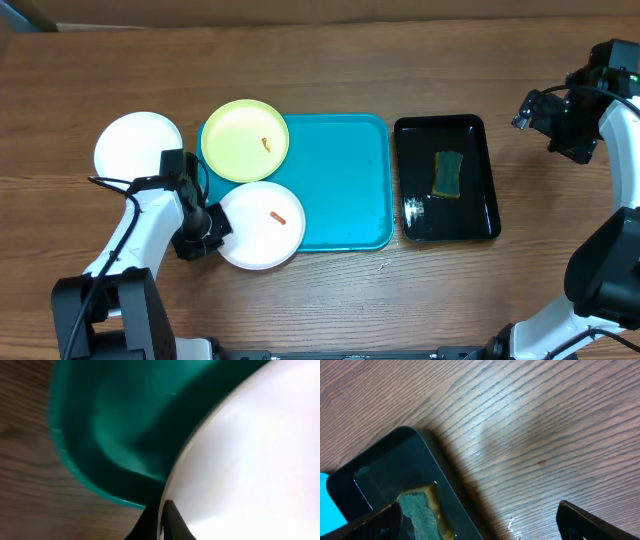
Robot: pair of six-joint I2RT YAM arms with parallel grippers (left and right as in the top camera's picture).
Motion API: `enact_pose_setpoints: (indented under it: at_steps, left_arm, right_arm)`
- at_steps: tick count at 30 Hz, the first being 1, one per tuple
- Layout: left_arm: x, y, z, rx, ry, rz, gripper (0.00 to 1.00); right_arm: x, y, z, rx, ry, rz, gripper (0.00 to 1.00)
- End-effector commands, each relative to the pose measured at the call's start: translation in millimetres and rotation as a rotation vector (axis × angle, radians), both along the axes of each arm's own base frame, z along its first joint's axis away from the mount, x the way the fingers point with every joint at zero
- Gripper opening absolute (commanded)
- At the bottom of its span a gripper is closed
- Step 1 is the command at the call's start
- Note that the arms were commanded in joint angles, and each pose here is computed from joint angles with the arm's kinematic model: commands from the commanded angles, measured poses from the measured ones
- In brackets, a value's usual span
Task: Clean dirty plates on tray and stack at the side
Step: 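Move left gripper to the white plate at tray front and grasp rim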
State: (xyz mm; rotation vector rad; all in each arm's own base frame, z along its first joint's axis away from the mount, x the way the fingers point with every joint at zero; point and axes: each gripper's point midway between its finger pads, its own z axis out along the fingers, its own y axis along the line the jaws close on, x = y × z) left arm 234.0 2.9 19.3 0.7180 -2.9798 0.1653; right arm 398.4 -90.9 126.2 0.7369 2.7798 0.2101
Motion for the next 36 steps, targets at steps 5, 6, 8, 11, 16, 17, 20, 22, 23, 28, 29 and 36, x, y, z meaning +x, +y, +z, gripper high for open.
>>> enact_pose_setpoints:
  at_steps: [5, 6, 8, 11, 16, 17, 20, 22, 23, 28, 29, 36]
  left_arm:
    - [10, -50, 1, -0.195, -0.069, -0.151, 0.04]
    - [14, -56, 1, -0.202, -0.091, -0.171, 0.04]
    - [25, -70, 3, -0.214, -0.144, -0.219, 0.04]
    - [45, -94, 6, -0.216, -0.245, -0.308, 0.04]
    - [72, -132, 13, -0.187, -0.401, -0.412, 0.04]
    - [76, -133, 14, -0.159, -0.417, -0.392, 0.04]
    - [89, -131, 14, -0.054, -0.466, -0.34, 0.04]
    - [94, -133, 16, -0.017, -0.495, -0.339, 0.04]
    - [95, -135, 17, -0.013, -0.504, -0.344, 0.04]
    - [92, -131, 13, 0.013, -0.483, -0.277, 0.04]
    - [92, -131, 12, 0.01, -0.478, -0.264, 0.04]
    - [92, -128, -4, 0.028, -0.44, -0.231, 0.06]
  right_arm:
    - [6, -3, 18, -0.014, -0.053, -0.005, 1.0]
    - [6, -3, 18, -0.014, -0.053, -0.005, 1.0]
    - [6, -3, 18, -0.014, -0.053, -0.005, 1.0]
    - [6, -3, 18, -0.014, -0.053, -0.005, 1.0]
    - [6, -3, 18, -0.014, -0.053, -0.005, 1.0]
    - [6, -3, 18, -0.014, -0.053, -0.005, 1.0]
    - [6, -3, 18, -0.014, -0.053, -0.005, 1.0]
    - [6, -3, 18, -0.014, -0.053, -0.005, 1.0]
    - [6, -3, 18, -0.014, -0.053, -0.005, 1.0]
    - [6, -3, 18, -0.014, -0.053, -0.005, 1.0]
    - [6, -3, 18, -0.014, -0.053, -0.005, 1.0]
    - [6, -3, 18, -0.014, -0.053, -0.005, 1.0]
